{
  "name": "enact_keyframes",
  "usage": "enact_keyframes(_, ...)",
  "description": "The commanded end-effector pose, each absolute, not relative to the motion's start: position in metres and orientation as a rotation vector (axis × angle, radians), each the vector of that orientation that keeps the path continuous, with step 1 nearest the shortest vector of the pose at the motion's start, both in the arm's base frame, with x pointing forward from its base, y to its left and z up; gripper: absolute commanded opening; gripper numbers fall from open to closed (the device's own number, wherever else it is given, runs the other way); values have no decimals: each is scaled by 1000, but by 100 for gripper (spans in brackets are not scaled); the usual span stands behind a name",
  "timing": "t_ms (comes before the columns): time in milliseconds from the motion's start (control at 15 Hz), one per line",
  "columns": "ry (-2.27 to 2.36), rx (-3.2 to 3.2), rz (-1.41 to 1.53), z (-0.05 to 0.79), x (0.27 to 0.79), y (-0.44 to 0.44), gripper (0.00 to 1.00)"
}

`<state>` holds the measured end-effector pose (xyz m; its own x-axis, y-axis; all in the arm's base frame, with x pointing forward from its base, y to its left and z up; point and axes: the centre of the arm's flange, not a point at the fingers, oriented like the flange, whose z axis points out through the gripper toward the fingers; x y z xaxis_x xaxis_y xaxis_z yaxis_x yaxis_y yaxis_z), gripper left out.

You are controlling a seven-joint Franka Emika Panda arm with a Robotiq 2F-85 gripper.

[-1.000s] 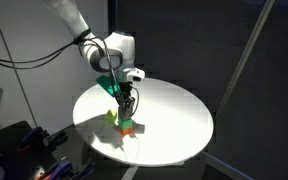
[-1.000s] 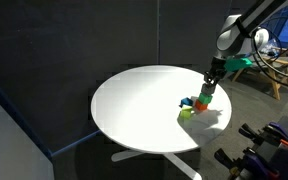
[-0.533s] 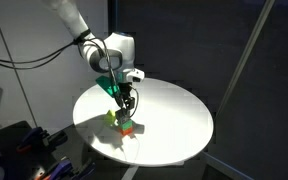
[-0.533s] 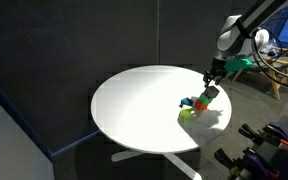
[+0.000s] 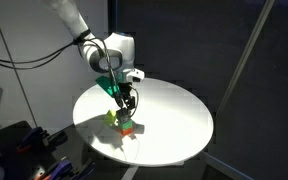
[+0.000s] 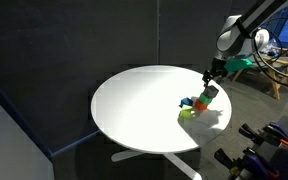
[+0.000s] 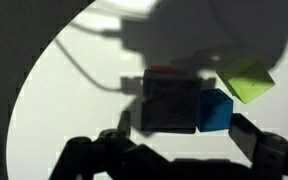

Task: Put the grey block on top of the green block

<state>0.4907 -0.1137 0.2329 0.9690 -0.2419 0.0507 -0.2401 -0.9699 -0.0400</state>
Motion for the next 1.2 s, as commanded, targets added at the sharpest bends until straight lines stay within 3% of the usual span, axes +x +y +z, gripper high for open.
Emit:
enact_keyframes(0,368,-3071,-107,246,486,-117,100)
enact_keyframes(1133,-26,-3122,-49,388,468,-41,100)
